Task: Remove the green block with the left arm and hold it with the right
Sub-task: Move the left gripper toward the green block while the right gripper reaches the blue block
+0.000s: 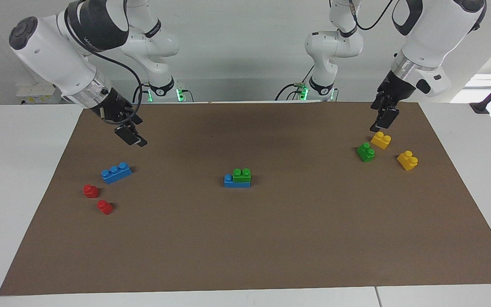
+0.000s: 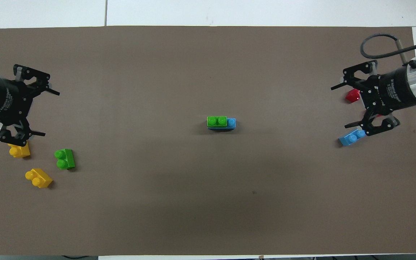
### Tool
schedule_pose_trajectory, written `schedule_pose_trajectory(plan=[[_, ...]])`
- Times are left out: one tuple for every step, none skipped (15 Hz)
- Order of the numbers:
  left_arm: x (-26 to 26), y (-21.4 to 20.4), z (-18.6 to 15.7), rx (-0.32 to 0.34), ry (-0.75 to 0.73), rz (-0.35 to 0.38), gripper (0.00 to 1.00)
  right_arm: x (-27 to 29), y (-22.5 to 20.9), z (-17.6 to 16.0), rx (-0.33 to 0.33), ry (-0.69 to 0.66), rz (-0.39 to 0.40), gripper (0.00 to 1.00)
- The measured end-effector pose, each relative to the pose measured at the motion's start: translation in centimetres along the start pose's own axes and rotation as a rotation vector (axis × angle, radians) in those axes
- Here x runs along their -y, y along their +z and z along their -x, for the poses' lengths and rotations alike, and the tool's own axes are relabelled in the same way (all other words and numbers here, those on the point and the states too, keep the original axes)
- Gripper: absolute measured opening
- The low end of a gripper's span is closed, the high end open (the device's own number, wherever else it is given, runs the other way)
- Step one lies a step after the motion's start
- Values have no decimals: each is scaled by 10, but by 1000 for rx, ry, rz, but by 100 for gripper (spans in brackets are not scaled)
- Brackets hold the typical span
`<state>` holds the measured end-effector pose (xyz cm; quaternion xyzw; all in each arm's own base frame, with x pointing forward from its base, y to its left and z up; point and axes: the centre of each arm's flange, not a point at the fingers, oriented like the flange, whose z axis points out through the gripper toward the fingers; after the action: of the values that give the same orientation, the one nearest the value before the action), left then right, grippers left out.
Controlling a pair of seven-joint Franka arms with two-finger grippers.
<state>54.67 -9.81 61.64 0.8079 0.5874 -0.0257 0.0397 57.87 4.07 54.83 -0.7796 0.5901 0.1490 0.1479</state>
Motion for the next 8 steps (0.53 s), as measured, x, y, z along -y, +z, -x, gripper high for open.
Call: schedule_pose_trajectory(plan=[[-3, 2, 12, 1, -46, 12, 100, 4, 9, -3, 27, 31, -1, 100], [-6, 5, 25, 3, -78, 18, 100, 7, 18, -6, 52, 58, -2, 100], [-7, 10, 39, 6, -85, 17, 100, 11, 25, -8, 79, 79, -7, 100], [-7, 16, 58, 8, -83, 13, 100, 15, 33, -10, 108, 100, -13, 100], [-6, 22, 77, 9, -84, 10, 100, 19, 40, -12, 134, 119, -12, 97], [-4, 28, 93, 11, -96, 13, 100, 22, 47, -13, 153, 141, -7, 99], [-2, 33, 106, 14, -116, 21, 100, 25, 56, -12, 161, 169, -4, 100], [1, 38, 117, 17, -140, 29, 100, 30, 65, -8, 159, 197, -3, 100]])
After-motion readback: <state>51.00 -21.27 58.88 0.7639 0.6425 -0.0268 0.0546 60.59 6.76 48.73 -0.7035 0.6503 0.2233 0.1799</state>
